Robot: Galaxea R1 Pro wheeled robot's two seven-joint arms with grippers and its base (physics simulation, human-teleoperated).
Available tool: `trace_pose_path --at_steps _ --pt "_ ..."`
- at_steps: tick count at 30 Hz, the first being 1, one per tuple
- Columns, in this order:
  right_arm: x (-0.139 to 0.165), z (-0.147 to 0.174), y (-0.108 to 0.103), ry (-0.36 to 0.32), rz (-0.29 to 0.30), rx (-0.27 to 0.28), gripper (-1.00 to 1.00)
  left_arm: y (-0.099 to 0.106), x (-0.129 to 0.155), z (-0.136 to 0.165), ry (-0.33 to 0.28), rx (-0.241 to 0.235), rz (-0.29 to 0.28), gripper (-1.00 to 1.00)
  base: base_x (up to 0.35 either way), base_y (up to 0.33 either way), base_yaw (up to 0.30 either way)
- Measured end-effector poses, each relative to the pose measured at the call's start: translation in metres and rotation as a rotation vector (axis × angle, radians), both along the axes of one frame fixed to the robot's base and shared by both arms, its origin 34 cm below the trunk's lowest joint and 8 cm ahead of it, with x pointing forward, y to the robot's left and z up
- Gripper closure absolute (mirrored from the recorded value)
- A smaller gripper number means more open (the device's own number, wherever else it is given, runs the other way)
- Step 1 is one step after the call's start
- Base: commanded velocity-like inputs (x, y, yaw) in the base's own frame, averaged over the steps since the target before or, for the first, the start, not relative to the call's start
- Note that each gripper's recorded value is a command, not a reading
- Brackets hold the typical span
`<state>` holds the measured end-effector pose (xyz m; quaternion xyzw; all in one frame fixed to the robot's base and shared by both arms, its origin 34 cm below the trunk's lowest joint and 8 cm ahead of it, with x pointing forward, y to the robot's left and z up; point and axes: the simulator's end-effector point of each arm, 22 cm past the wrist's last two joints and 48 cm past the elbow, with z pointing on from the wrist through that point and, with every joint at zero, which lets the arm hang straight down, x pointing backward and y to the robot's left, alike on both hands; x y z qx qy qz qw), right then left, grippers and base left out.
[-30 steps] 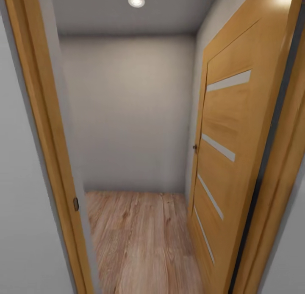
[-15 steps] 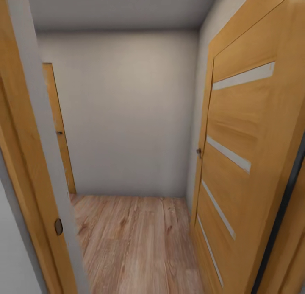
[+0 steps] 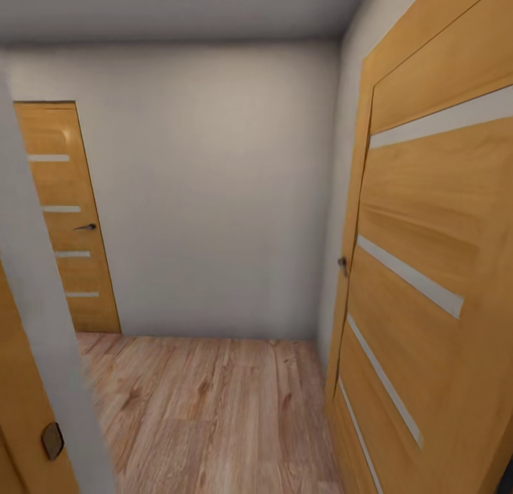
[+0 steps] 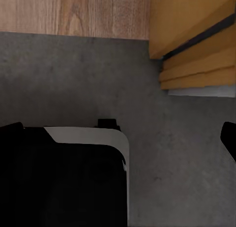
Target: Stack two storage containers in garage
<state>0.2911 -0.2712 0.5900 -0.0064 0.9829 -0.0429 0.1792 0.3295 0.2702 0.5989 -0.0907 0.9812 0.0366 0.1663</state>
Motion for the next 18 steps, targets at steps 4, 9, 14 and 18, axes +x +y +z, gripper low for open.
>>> trace_pose_path --at_steps 4,9,14,18 --pt "0.0000 0.0000 -0.0002 0.000 0.000 0.000 -1.00 -0.0002 0.0004 0.0001 -0.001 0.000 0.000 -1.00 0.314 -0.049 0.000" --pt "0.0001 -0.0002 -0.0003 0.001 0.000 0.000 -1.00 -0.0012 0.0025 0.0006 -0.010 0.000 0.000 -1.00 0.101 -0.025 0.000" --pt "0.0001 -0.0002 -0.0006 0.001 0.000 -0.001 -1.00 -0.0034 0.0034 0.0009 -0.013 -0.003 -0.001 -1.00 0.040 -0.068 0.000" --pt "0.0001 -0.0001 -0.0011 0.000 0.000 -0.002 -1.00 -0.0032 0.0032 0.0008 -0.013 -0.002 -0.002 -1.00 0.077 -0.176 0.000"
